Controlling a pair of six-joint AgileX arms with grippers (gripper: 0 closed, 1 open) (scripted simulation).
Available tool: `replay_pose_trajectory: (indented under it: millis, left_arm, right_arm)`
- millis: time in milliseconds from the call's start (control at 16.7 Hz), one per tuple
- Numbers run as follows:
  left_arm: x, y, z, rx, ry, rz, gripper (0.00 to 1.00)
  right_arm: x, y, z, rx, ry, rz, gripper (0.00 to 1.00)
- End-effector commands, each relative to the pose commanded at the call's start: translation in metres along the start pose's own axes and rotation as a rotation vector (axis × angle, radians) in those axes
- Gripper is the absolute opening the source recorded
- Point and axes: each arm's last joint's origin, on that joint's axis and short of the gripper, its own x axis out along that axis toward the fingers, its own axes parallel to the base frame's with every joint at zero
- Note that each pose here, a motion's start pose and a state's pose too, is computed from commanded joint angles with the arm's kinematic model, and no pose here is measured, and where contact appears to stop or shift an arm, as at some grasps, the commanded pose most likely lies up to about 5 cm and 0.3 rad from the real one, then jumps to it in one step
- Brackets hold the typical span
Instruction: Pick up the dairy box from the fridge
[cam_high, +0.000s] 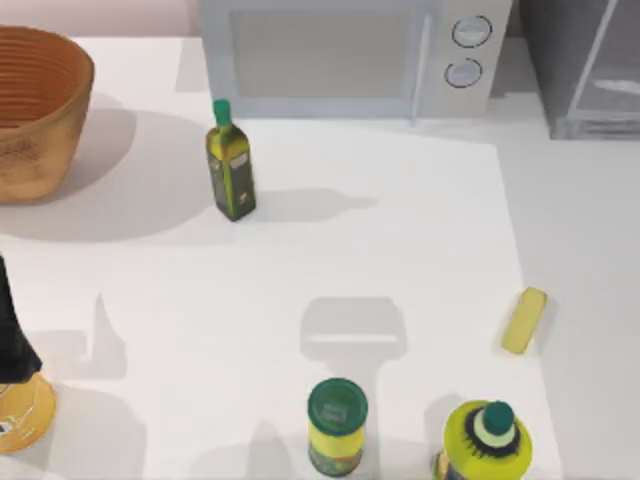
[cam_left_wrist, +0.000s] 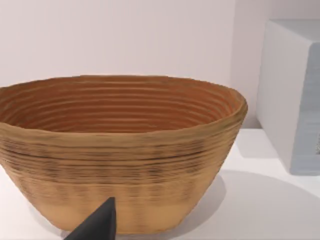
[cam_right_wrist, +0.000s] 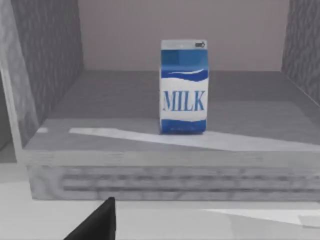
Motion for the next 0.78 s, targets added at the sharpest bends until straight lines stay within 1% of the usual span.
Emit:
replay_pose_trajectory:
  millis: [120, 240, 360, 540, 780]
  left_arm:
    - [0.0, 0.0, 0.0, 0.0, 0.0, 0.0, 1.0]
    - [0.0, 0.0, 0.0, 0.0, 0.0, 0.0, 1.0]
    - [0.0, 0.0, 0.0, 0.0, 0.0, 0.0, 1.0]
    - [0.0, 0.0, 0.0, 0.0, 0.0, 0.0, 1.0]
    - [0.0, 0.0, 0.0, 0.0, 0.0, 0.0, 1.0]
  right_arm:
    - [0.009, -0.001, -0.002, 0.0, 0.004, 0.006, 1.0]
    - [0.03, -0.004, -0.006, -0.002, 0.008, 0.011, 1.0]
    - [0.06, -0.008, -0.01, -0.006, 0.004, 0.012, 1.0]
    - [0.116, -0.011, -0.017, -0.013, -0.01, 0.005, 1.0]
    - [0.182, -0.001, -0.029, -0.011, -0.02, -0.007, 1.0]
